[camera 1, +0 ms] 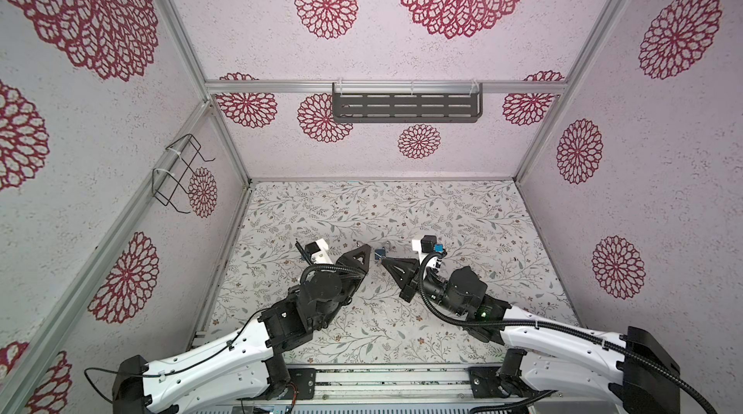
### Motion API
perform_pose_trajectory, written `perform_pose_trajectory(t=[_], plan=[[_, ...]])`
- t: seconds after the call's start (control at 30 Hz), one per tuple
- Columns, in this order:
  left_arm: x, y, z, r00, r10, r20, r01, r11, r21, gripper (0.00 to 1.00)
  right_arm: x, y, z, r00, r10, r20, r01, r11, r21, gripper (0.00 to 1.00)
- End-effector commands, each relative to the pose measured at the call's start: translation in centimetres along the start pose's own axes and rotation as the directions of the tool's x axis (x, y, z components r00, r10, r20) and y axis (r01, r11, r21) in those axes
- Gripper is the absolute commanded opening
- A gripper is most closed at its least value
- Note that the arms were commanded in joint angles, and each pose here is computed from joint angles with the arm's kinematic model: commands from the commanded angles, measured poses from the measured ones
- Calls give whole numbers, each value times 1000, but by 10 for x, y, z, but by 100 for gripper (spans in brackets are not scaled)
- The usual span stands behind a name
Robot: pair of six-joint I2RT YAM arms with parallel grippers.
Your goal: Unlock with the key
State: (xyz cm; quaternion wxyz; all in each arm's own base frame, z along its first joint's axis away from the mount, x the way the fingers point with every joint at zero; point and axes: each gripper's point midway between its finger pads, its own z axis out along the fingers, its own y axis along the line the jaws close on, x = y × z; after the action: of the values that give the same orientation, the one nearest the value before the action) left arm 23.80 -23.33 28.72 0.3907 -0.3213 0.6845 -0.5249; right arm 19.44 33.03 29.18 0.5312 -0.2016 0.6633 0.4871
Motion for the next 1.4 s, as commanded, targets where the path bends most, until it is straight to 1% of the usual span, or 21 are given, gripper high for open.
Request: perform_pose_trajectory(t=[0.0,0.37,0.7,0.9,1.37], plan=[[-4,-16,0,1000,-9,6,8,999,42,0,-21,15,3,999,13,41,-11,999,-43,0],[-2,-15,0,1000,-17,-2,17,999,43,0,-15,8,10,1000,8,14,-8,1000,-4,0],[-5,-15,-1,1000,-17,3,17,999,46,0,-6,-1,3,1000,5,5,-5,1000,28,0],[-5,-15,-1,1000,-20,5,20,999,46,0,-9,2,-3,1000,2,25,-3,1000,12,0],[-2,-13,1,1000,-19,-3,19,999,39,0,-22,12,5,999,-13,37,14,1000,-20,0]])
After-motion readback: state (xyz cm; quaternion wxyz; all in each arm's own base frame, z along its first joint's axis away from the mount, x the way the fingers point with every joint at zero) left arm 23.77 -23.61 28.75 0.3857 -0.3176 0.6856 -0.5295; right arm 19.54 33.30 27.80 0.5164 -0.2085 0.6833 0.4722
